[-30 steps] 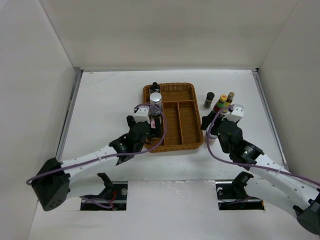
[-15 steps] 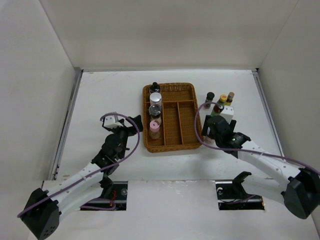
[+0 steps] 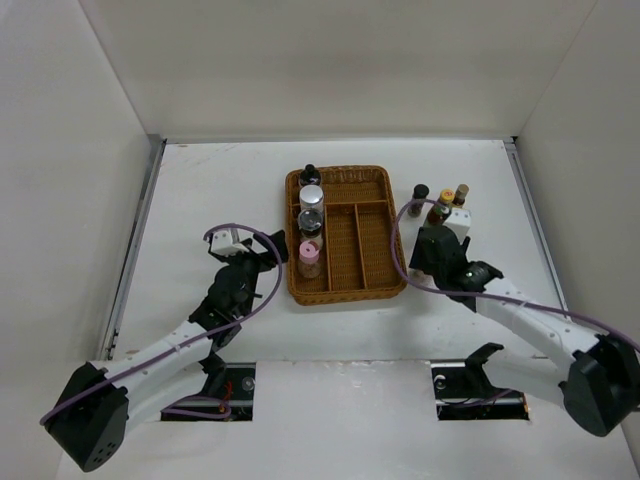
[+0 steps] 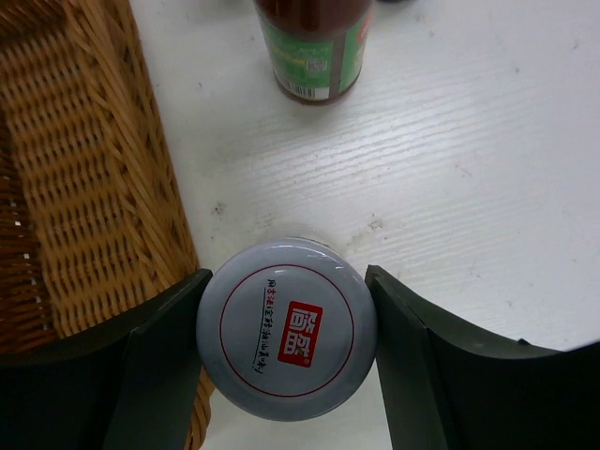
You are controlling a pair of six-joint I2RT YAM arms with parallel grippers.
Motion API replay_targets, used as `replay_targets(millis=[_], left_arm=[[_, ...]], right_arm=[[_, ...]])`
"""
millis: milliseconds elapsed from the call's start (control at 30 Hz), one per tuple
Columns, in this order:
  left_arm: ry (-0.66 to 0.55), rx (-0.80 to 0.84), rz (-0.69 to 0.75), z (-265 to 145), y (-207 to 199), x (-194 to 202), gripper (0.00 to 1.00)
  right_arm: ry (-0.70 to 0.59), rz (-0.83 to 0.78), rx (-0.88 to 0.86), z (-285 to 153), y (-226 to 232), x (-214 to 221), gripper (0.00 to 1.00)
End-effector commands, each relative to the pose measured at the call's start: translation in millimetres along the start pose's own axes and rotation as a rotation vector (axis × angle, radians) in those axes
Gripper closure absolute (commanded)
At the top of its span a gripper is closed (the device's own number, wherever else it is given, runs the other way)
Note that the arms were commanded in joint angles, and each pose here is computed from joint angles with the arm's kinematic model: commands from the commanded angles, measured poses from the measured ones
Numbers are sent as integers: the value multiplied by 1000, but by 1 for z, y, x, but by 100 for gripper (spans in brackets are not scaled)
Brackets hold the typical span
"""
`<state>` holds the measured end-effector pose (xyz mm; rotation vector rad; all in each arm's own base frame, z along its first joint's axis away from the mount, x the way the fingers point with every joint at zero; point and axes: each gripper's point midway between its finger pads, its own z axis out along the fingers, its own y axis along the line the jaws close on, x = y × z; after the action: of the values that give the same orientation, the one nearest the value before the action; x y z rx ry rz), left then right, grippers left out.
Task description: Organize the condiment bottles
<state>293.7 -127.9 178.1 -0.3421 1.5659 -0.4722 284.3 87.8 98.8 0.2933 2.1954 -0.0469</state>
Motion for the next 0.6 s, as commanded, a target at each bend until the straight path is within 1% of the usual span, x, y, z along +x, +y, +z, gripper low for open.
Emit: replay_targets(millis=[0,100,267,433,567], left_arm=[[-59,32,-56,0,-8,-16,6],[-61,15,-58,1,-4,-16,6],[-60,2,-59,2,1,-14,6],[-52,-7,-61,2,5,-10,6],[-44,-11,-56,4,7,-8,6]], right_arm=[[-260,129,-100,-46,23,-95,56],[-313,96,-185,-67,55,-125,55],[-359,64,-368,-70,136,-157,55],[-373,37,-515,-52,207,-169,56],[-351,9,-546,-28,242,-166,56]])
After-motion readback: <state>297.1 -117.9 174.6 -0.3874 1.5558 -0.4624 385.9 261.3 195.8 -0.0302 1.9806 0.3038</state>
